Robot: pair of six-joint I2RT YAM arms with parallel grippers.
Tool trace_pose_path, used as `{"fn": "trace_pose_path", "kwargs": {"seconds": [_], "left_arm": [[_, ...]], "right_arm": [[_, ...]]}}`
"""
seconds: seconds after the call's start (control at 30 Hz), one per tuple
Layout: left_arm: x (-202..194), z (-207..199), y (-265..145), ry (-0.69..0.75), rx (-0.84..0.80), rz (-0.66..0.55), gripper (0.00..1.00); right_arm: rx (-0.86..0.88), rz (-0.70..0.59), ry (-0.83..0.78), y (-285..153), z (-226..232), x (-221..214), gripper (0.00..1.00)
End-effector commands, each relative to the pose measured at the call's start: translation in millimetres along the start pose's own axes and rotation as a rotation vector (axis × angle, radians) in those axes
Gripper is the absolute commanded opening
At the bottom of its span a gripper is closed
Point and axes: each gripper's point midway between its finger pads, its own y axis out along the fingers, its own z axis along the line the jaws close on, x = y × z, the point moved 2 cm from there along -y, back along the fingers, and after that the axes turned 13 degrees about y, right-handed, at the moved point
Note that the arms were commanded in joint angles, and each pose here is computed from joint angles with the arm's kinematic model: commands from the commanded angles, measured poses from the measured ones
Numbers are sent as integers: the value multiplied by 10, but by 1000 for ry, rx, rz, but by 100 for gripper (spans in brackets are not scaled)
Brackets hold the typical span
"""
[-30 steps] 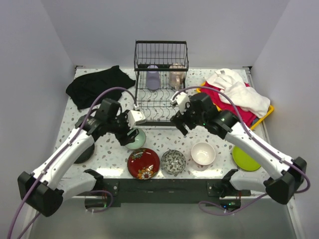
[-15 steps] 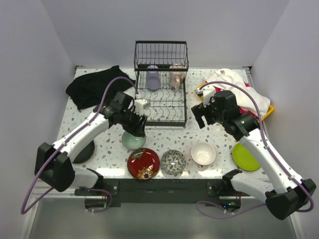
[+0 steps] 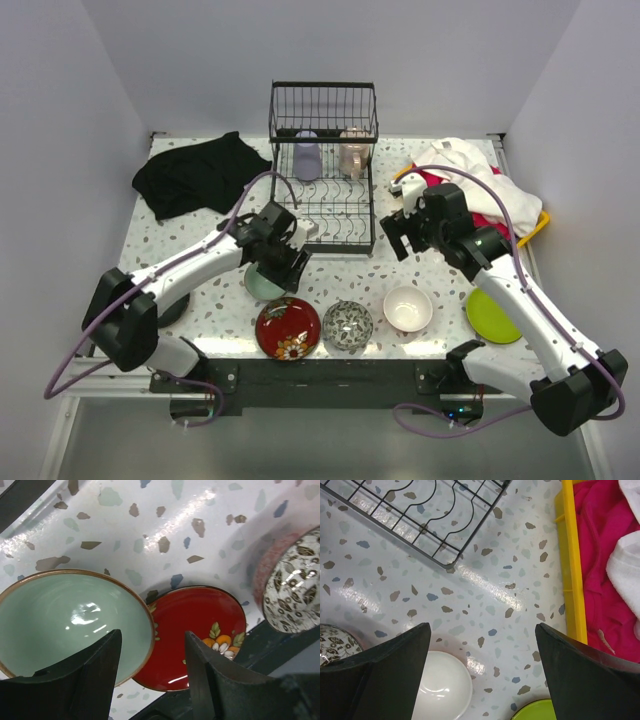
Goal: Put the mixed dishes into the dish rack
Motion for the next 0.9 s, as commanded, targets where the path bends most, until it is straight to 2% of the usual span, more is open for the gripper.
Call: {"fn": "trace_pose_path", "kwargs": {"seconds": [0.0,0.2,0.33,0.4,0.87], "left_arm": [[140,122,86,-7,116,-7,57],[233,145,171,104,250,28,55],[306,145,173,181,302,44,45],[330,167,147,209,335,52,43],[-100,178,340,225,299,193,37]], "right_arm": [[6,-47,-17,17,5,105,90],[5,-41,-42,-16,-9,73,90],[5,-46,-48,-28,-13,60,90],[8,-53,-48,-44,-7,58,90],[2,-66,-48,7,-12,143,91]]}}
